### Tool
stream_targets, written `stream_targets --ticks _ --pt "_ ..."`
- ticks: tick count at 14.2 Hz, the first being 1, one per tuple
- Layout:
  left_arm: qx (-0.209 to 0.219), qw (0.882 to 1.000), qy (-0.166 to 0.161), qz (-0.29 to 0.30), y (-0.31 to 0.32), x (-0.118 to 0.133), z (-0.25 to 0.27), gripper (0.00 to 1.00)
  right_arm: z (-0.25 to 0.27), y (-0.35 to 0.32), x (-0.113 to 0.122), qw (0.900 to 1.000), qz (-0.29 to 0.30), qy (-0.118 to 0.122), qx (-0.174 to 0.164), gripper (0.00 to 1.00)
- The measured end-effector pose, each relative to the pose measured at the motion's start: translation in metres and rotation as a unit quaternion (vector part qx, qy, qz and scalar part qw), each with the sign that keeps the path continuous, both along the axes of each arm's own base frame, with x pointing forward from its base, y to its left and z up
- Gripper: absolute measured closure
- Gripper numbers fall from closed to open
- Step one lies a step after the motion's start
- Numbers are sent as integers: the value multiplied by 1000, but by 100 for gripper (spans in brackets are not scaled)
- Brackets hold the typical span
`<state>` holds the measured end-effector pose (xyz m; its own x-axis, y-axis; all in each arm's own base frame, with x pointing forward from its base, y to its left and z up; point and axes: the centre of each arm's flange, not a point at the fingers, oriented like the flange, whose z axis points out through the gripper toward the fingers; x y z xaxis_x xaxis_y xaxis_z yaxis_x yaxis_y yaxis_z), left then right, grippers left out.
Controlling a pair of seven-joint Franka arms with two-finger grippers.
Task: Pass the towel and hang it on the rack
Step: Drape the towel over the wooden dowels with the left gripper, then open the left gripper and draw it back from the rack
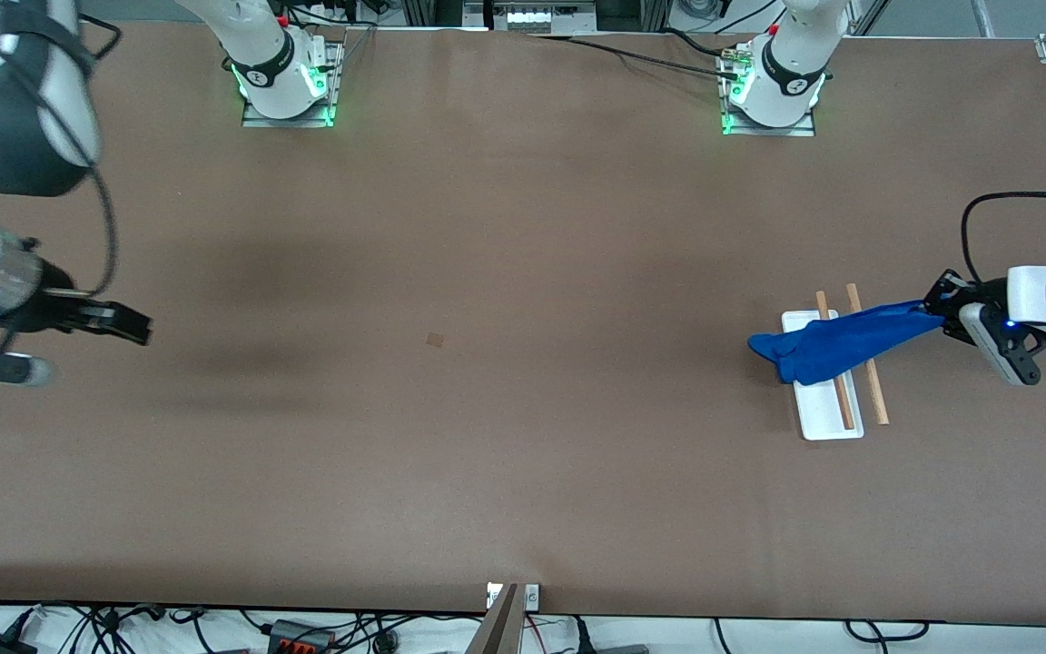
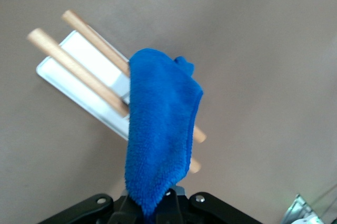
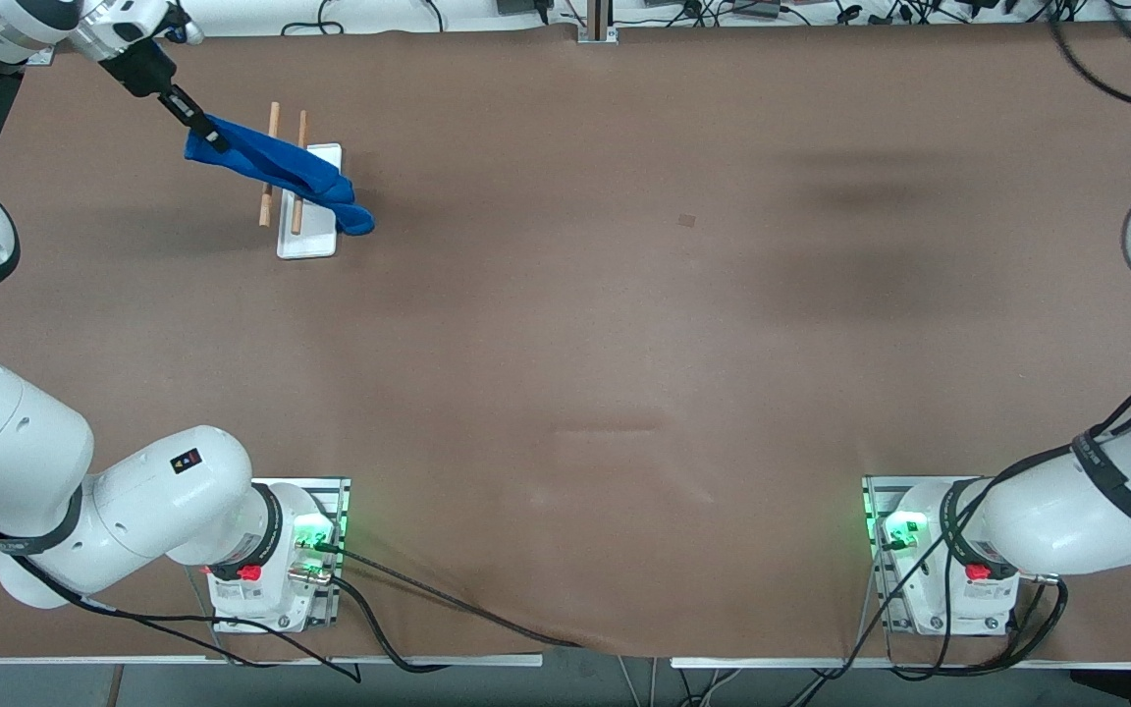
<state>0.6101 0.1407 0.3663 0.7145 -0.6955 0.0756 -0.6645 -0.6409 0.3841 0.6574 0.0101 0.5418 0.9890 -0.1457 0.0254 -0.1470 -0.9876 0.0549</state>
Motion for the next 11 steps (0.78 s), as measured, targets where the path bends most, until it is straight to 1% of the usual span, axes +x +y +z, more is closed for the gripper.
stream_targets --ticks 3,5,7,10,11 --pt "-13 1000 2 -7 28 2 -28 98 22 -37 -8 1000 -12 -15 12 0" --pt "-20 1000 -6 -4 43 4 -50 98 32 -41 -13 1000 12 -21 12 0" --pt "-26 1000 -4 0 49 4 -68 98 34 -50 -16 999 30 -13 9 0" --pt "-34 999 -6 0 52 6 -91 98 34 -62 -19 1000 30 -6 7 0" --pt "-36 999 -12 -4 53 7 -97 98 36 -61 -22 1000 31 -1 7 0"
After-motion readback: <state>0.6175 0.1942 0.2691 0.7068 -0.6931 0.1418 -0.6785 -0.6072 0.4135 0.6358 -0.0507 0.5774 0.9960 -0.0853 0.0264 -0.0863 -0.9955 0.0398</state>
